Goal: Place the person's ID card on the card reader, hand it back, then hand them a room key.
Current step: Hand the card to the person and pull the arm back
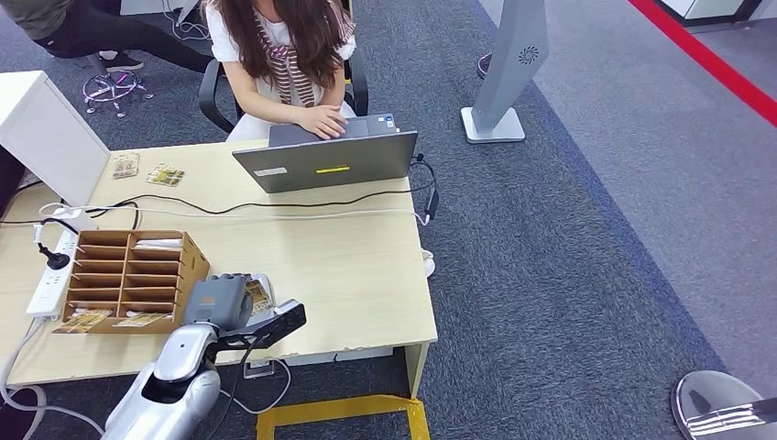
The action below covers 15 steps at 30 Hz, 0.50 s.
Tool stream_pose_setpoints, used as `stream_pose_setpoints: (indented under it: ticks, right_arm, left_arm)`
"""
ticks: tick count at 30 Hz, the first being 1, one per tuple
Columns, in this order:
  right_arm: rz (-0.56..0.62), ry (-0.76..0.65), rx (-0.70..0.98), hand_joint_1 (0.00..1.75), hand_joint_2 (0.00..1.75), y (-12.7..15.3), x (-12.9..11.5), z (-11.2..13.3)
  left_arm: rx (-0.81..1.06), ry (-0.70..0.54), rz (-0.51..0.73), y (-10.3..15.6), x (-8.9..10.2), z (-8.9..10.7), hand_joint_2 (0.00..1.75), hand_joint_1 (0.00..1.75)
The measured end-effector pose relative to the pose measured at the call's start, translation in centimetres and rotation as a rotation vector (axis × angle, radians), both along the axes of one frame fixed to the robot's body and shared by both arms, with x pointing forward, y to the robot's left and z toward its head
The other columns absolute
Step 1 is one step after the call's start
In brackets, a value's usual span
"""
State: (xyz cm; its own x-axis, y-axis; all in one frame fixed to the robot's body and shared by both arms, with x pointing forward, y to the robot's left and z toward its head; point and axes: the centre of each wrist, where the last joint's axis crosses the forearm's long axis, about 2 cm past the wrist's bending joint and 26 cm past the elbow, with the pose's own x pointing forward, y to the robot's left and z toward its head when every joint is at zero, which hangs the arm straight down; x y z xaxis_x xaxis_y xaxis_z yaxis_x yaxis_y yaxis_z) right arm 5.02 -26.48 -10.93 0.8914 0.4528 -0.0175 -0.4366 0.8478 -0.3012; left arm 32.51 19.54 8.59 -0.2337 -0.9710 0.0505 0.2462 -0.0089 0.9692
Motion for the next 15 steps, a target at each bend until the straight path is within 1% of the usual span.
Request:
stream_pose_setpoints:
  ticks: [15]
  right_arm:
    - [-0.003, 0.001, 0.000, 0.00, 1.75, -0.01, -0.02, 0.00]
  left_arm:
    - [-0.011, -0.008, 0.017, 0.23, 0.22, 0.22, 1.75, 1.75]
